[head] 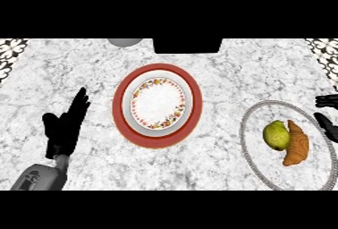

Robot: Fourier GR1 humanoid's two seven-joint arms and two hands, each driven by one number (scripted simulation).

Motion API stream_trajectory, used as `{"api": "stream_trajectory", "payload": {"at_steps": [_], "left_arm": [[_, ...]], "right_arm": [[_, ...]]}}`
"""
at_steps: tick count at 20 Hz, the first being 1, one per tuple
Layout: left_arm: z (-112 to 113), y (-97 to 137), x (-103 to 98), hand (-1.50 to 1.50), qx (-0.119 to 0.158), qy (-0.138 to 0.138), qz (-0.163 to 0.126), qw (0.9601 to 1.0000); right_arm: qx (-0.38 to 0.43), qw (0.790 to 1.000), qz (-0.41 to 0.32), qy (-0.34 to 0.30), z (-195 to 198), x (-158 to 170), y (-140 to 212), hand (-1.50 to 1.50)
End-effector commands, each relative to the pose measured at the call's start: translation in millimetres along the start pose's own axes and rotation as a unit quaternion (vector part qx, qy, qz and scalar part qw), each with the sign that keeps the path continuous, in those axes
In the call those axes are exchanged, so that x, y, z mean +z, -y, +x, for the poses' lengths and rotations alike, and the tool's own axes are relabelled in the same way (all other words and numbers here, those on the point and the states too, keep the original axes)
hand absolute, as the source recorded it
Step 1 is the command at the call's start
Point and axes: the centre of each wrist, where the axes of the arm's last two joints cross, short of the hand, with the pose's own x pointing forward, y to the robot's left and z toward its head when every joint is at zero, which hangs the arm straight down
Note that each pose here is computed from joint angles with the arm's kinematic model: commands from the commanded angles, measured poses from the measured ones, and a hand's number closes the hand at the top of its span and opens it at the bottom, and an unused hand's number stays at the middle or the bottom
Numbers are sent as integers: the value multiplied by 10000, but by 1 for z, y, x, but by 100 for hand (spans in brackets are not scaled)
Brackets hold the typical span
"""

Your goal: Pick the croissant from the placemat and place it in the plate

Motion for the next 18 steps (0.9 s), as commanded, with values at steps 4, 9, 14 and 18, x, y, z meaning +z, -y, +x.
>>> {"api": "stream_trajectory", "payload": {"at_steps": [4, 9, 14, 18], "left_arm": [[21, -14, -15, 0, 0, 17, -135, 9999], [26, -16, -20, 0, -3, 61, -212, 9998], [28, -35, -16, 0, -1, 0, -221, 9998], [9, -18, -9, 0, 31, 26, -141, 9999]], "right_arm": [[-161, 9973, -411, 590, -79, 81, 60, -150], [1006, 9930, 485, 373, -84, 85, 85, -150], [1651, 9832, 776, 47, -86, 89, 103, -150], [1926, 9749, 1112, -38, -64, 60, 92, -150]]}}
